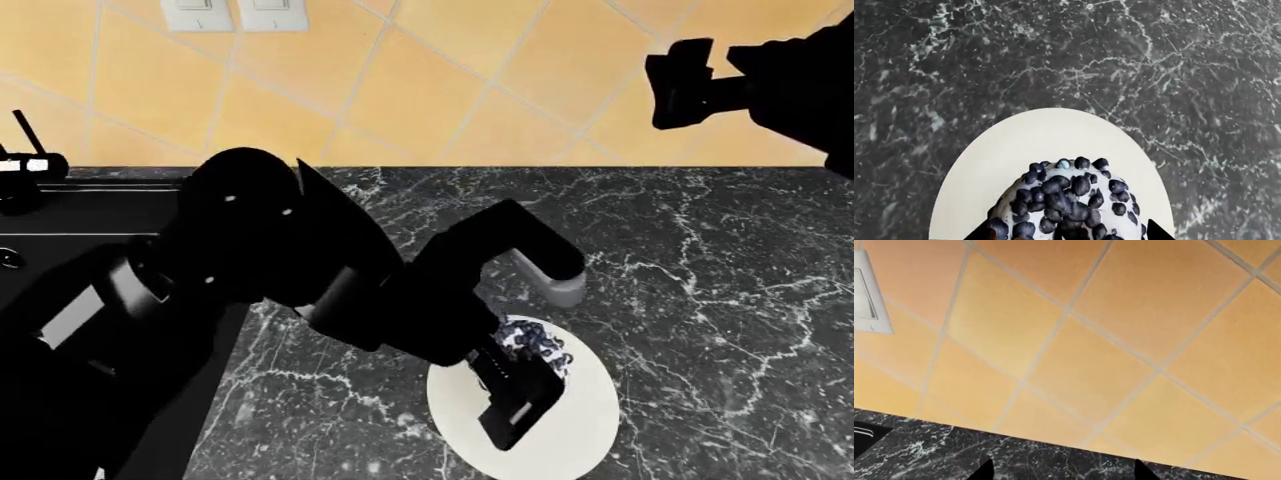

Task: Place the pastries on the plates.

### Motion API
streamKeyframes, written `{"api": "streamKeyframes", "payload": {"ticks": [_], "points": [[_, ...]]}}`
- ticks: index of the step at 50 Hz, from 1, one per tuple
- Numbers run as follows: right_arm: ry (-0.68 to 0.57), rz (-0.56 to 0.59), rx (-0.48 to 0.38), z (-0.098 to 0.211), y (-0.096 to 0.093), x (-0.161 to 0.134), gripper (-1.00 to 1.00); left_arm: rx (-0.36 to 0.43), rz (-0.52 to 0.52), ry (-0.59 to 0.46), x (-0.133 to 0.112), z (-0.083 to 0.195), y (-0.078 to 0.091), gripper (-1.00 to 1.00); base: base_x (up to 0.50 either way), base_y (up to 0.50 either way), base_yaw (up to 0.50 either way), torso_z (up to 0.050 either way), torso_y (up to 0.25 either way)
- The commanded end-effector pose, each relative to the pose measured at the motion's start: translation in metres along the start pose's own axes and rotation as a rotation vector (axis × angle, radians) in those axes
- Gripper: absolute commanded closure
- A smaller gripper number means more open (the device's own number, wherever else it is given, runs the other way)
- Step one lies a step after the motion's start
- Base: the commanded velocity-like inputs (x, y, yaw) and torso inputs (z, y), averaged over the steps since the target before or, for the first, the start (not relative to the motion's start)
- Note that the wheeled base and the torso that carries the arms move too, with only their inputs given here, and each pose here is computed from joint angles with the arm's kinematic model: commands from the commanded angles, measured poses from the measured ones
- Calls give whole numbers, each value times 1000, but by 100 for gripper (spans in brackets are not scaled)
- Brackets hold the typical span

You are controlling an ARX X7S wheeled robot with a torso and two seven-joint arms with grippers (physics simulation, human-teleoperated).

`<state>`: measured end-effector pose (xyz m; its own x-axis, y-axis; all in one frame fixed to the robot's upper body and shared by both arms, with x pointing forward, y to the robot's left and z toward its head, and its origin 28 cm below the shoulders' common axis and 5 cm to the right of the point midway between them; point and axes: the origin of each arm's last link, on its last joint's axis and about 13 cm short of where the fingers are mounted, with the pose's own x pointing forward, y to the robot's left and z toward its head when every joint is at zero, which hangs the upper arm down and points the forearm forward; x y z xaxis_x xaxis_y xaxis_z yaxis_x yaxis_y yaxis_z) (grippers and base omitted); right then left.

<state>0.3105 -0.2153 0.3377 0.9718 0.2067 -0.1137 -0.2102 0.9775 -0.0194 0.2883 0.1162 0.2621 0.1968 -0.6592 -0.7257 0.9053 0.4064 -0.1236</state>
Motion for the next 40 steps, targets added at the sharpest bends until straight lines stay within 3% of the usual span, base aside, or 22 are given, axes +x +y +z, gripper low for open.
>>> {"api": "streamKeyframes", "payload": {"ticks": [1,14,15,26,36,40], "points": [[13,-5,9,-2,0,0,-100,25,-29,34,16,-2,-10,100,0,0,0,0,0],[16,-8,21,-3,0,-1,-100,35,-20,44,15,0,-13,100,0,0,0,0,0],[16,-9,22,-3,0,-1,-100,33,-14,40,14,1,-13,-100,0,0,0,0,0],[15,-4,25,-3,0,0,-100,36,26,5,-4,0,-14,-100,0,0,0,0,0],[11,3,28,-3,1,0,-100,49,40,-75,-33,8,-20,-100,0,0,0,0,0],[14,0,29,-3,1,0,-100,25,71,-120,-47,10,-12,-100,0,0,0,0,0]]}}
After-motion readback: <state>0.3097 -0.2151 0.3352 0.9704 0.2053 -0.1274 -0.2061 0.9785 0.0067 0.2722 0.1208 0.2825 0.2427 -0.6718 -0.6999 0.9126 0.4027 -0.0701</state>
